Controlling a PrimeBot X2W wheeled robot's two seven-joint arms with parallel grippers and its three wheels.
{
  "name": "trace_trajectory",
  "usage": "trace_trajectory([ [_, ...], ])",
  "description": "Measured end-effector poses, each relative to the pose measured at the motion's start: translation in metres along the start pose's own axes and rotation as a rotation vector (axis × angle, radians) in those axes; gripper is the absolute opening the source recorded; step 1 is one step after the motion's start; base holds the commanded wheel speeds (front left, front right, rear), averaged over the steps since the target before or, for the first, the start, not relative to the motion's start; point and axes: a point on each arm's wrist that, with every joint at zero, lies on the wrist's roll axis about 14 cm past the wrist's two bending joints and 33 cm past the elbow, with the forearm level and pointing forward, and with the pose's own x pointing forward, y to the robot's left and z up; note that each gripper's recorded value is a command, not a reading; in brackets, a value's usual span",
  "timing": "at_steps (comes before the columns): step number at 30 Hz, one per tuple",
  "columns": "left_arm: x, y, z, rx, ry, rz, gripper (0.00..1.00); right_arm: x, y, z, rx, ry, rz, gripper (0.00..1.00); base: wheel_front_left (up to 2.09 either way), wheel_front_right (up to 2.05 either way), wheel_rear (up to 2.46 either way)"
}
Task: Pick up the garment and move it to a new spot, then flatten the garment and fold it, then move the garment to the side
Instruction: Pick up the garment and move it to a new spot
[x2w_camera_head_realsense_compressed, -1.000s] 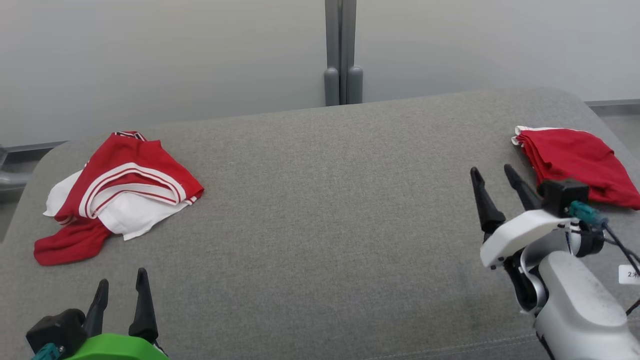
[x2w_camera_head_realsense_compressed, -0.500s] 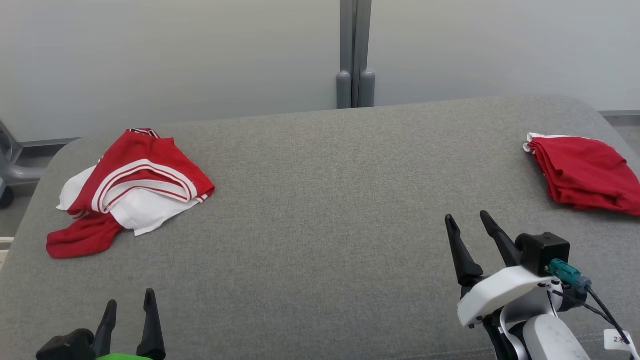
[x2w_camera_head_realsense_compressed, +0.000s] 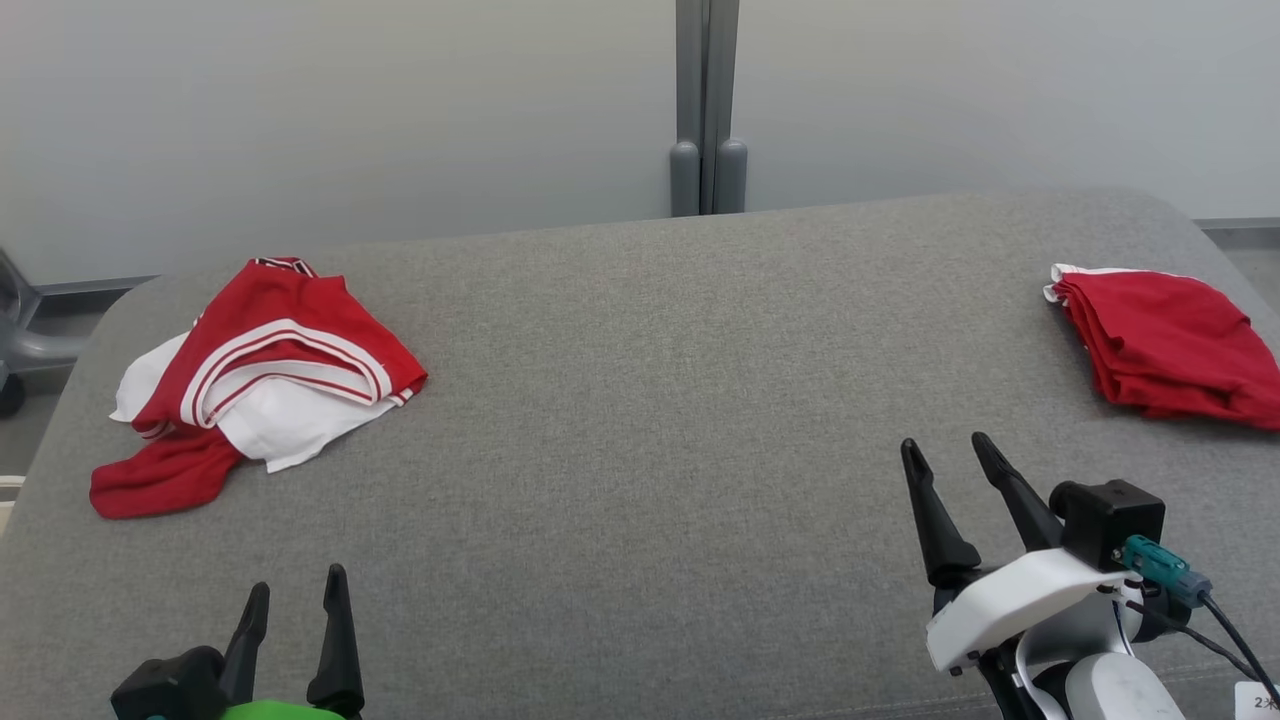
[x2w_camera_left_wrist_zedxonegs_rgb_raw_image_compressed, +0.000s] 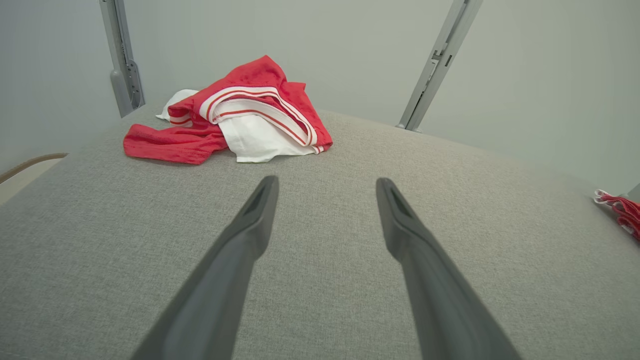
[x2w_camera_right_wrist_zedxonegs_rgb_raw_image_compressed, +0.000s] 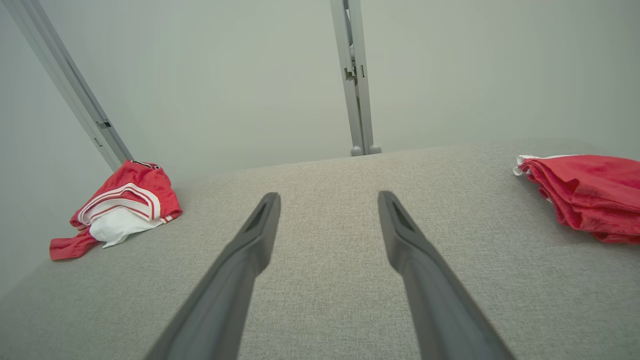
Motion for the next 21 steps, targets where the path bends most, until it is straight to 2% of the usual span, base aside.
trace_trajectory([
  [21,-0.0026,-0.0023,0.0038,0.041,-0.003,-0.018,1.00,-0.0044,0.0023,-0.0067,0.025,0.016,0.003,1.00,0.00,0.00,0.00],
])
